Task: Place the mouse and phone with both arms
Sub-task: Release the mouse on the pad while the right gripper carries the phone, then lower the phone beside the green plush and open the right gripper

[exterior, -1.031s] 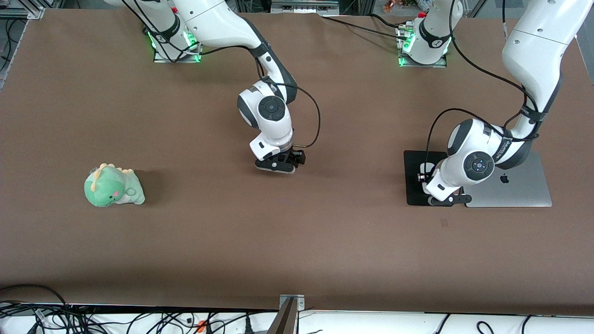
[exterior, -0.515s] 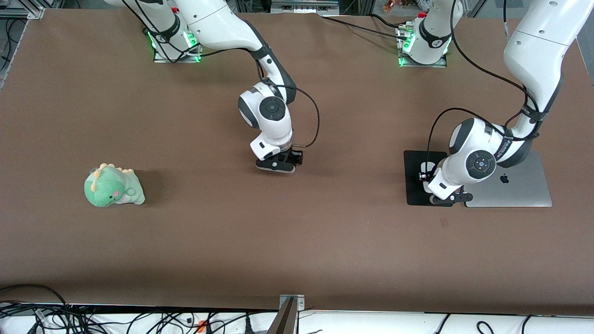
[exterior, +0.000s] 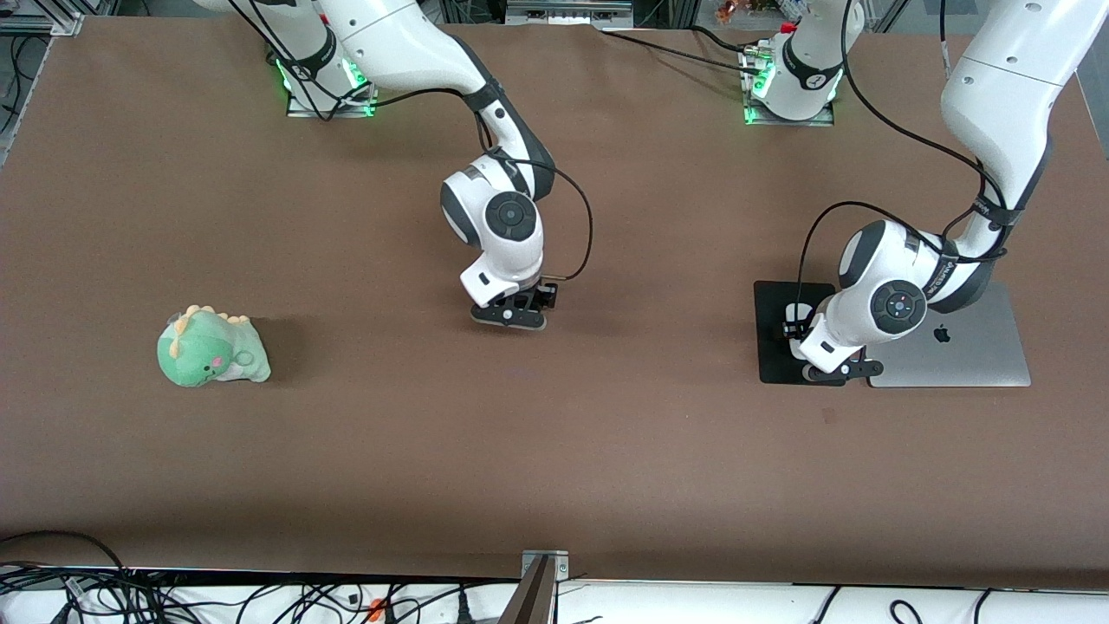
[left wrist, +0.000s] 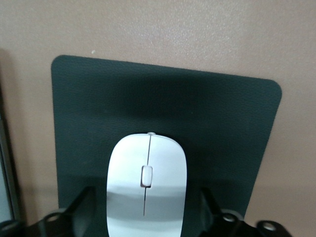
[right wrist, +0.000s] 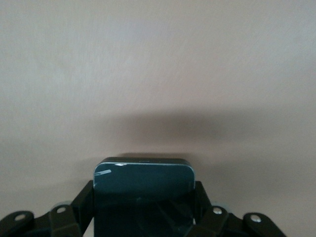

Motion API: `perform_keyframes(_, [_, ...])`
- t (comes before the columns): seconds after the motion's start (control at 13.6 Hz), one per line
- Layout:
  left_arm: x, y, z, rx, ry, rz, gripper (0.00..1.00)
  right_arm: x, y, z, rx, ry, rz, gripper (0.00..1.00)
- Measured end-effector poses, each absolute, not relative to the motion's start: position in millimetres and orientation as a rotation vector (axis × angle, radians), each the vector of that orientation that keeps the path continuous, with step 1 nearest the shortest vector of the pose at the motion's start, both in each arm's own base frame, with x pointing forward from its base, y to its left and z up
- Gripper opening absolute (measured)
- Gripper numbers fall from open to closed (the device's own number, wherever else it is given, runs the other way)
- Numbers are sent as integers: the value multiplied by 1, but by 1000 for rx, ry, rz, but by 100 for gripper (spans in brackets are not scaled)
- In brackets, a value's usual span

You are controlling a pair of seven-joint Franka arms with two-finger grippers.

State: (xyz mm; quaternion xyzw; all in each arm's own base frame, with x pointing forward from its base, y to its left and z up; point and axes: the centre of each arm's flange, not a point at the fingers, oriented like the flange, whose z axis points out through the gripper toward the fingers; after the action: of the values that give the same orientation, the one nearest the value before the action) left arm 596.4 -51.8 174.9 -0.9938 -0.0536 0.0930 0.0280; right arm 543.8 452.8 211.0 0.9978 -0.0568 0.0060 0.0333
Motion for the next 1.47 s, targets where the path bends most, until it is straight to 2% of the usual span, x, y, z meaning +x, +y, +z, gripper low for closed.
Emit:
perform_keyframes(0.29, [620, -47, 223, -3064, -187, 153, 100, 615, 377, 244, 3082, -87, -1, 81])
perform_keyframes(0.52, [643, -36, 302, -3003, -231, 112, 100, 656, 296, 259, 3092, -54, 1, 81])
perform_keyframes(0.66, [654, -30, 360, -2973, -265, 60, 100, 670, 240, 261, 3096, -77, -4, 81])
perform_keyframes(0.81, [658, -26, 413, -2956, -306, 1, 100, 667, 201, 250, 3111, -92, 70, 81])
perform_keyframes(1.03, [656, -20, 478, -2965, -331, 3, 100, 641, 159, 205, 3109, -6, 162, 81])
perform_keyframes(1.18, [655, -14, 509, -2982, -340, 23, 100, 631, 125, 185, 3097, 42, 172, 81])
perform_keyframes(1.47, [644, -11, 562, -3028, -319, 40, 100, 629, 98, 178, 3089, 76, 211, 81])
